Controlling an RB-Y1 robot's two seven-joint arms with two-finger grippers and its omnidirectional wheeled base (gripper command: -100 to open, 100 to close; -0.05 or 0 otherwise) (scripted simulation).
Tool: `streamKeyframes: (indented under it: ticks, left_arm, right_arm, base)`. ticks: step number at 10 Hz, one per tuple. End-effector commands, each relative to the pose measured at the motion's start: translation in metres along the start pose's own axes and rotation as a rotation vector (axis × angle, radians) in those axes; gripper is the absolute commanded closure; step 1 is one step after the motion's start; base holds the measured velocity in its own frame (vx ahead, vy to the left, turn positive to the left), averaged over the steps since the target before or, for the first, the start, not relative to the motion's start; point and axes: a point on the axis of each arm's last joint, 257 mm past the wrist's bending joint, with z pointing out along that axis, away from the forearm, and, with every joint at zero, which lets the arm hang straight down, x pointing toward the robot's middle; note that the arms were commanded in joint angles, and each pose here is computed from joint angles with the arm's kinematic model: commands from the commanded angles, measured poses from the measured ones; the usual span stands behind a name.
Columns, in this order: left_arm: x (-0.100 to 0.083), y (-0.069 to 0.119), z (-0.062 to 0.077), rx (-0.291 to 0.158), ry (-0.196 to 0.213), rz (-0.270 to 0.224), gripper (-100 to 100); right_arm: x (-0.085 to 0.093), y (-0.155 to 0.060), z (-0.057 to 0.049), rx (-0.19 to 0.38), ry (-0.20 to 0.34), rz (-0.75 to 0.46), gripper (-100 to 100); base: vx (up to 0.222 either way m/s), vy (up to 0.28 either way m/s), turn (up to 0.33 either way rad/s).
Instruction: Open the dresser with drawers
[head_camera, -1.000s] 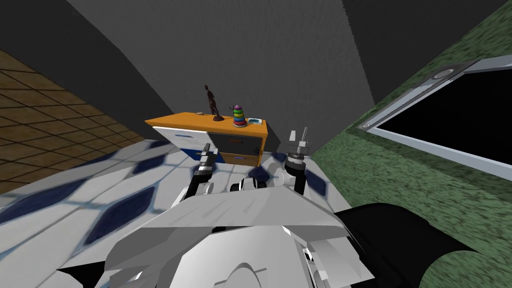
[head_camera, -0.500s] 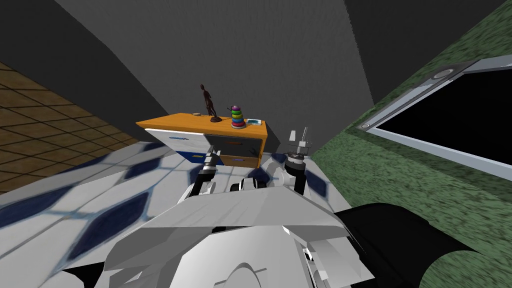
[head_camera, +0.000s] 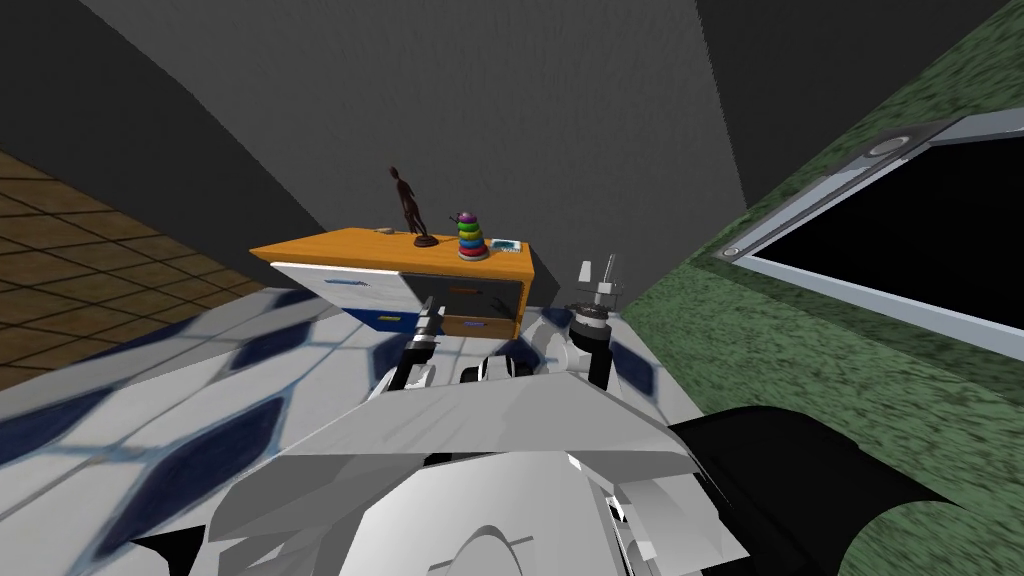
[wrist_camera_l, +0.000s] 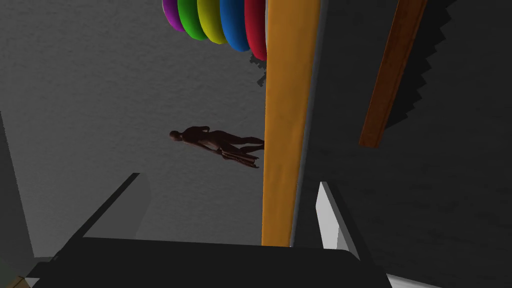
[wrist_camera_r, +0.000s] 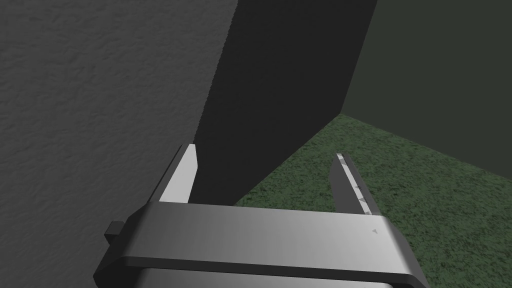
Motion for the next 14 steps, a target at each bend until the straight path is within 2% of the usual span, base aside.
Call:
streamKeyframes:
  ticks: [1, 9, 14]
  left_arm:
    - [0.003, 0.023, 0.001, -0.037, -0.004, -0.016, -100]
    - [0.024, 0.092, -0.007, -0.156, -0.015, -0.079, -100]
    - [0.051, 0.117, -0.01, -0.197, -0.033, -0.153, -100]
  right_arm:
    - [0.0, 0.0, 0.0, 0.0, 0.0, 0.0, 0]
    - [0.0, 0.0, 0.0, 0.0, 0.0, 0.0, 0]
    - [0.0, 0.0, 0.0, 0.0, 0.0, 0.0, 0]
  base:
    - [0.081, 0.01, -0.038]
    - [0.09, 0.005, -0.043]
    - [0.063, 0.01, -0.028]
